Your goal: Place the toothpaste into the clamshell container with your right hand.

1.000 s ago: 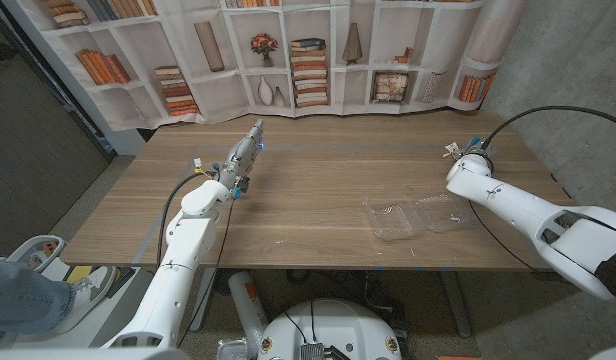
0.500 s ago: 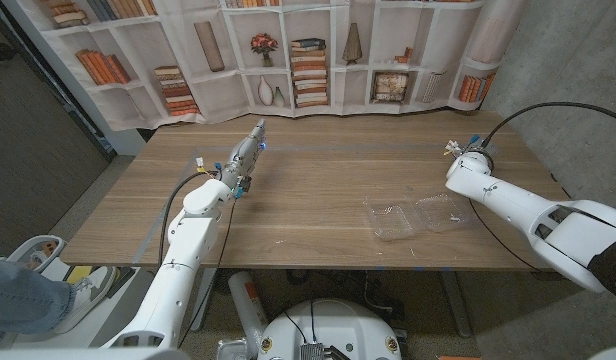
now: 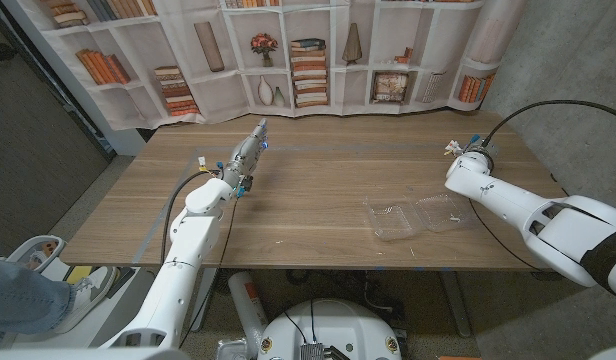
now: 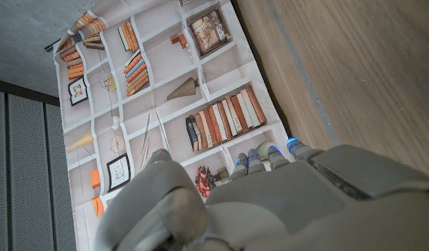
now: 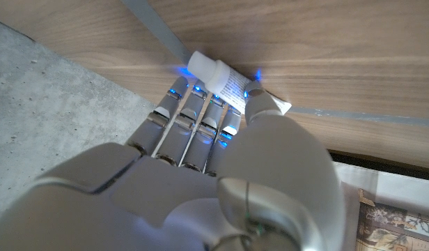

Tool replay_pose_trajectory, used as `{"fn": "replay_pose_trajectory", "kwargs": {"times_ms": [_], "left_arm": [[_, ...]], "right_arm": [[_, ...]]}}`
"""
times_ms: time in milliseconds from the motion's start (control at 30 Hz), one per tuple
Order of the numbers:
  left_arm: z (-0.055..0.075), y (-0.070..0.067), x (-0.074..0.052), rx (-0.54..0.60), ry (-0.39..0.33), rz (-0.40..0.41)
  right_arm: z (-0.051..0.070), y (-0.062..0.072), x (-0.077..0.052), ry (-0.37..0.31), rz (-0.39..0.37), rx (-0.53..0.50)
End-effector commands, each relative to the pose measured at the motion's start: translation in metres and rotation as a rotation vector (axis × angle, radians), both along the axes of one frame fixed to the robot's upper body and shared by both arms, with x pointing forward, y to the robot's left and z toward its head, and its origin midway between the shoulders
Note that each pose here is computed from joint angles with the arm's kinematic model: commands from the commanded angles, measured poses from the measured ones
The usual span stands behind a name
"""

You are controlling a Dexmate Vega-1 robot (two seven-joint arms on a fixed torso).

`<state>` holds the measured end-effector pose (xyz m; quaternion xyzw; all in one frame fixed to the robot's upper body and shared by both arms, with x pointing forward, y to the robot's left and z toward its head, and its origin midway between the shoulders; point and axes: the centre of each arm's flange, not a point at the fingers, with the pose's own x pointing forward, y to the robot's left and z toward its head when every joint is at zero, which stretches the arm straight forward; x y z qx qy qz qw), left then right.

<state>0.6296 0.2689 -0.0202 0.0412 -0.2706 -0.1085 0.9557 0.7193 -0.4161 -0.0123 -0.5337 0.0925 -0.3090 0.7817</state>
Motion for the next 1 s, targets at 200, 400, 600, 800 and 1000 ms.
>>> {"fn": "replay_pose_trajectory", "kwargs": {"times_ms": [200,400,600,800,1000], "left_arm": [[0.003,-0.002,0.008,-0.001,-0.001,-0.014],[0.006,-0.003,0.011,0.004,-0.005,-0.021],[0.008,-0.003,0.012,0.006,-0.009,-0.026],[0.012,-0.003,0.012,0.013,-0.014,-0.028],[0.014,-0.004,0.013,0.018,-0.017,-0.033]], "right_arm": [[0.011,0.003,-0.006,-0.051,0.006,-0.024],[0.017,0.005,-0.012,-0.083,0.018,-0.031],[0.021,0.007,-0.020,-0.120,0.045,-0.033],[0.025,0.007,-0.026,-0.154,0.069,-0.029],[0.029,0.009,-0.031,-0.179,0.088,-0.045]]}}
